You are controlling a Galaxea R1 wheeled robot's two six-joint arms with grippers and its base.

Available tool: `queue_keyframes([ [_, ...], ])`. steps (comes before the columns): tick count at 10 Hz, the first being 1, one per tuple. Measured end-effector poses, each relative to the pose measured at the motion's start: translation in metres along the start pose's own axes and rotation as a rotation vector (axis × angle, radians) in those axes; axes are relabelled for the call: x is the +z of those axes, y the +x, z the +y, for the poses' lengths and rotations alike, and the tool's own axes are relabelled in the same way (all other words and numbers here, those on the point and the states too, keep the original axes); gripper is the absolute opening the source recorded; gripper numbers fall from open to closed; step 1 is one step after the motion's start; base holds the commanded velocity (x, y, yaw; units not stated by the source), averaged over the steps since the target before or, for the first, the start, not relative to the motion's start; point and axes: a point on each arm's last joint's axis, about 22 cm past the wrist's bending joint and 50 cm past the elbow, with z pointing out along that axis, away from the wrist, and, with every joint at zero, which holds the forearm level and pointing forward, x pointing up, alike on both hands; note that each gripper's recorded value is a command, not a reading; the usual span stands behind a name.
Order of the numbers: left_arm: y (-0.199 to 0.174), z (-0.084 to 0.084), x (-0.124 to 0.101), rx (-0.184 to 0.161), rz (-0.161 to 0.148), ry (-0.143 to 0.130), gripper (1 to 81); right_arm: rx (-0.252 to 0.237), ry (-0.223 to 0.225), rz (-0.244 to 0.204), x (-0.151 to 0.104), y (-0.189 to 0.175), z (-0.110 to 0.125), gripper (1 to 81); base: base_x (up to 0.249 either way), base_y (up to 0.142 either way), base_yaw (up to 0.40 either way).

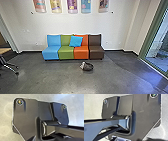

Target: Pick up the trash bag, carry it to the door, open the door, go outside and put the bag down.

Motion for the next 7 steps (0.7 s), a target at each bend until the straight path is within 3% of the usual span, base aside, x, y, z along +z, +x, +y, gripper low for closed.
queue_keyframes([
  [7,0.0012,-0.0005,-0.0001,0.001,0.002,0.001,81.1,0.000,0.000,0.000,0.0000,0.0000,0.0000,81.1,0.173,0.000,0.000],
])
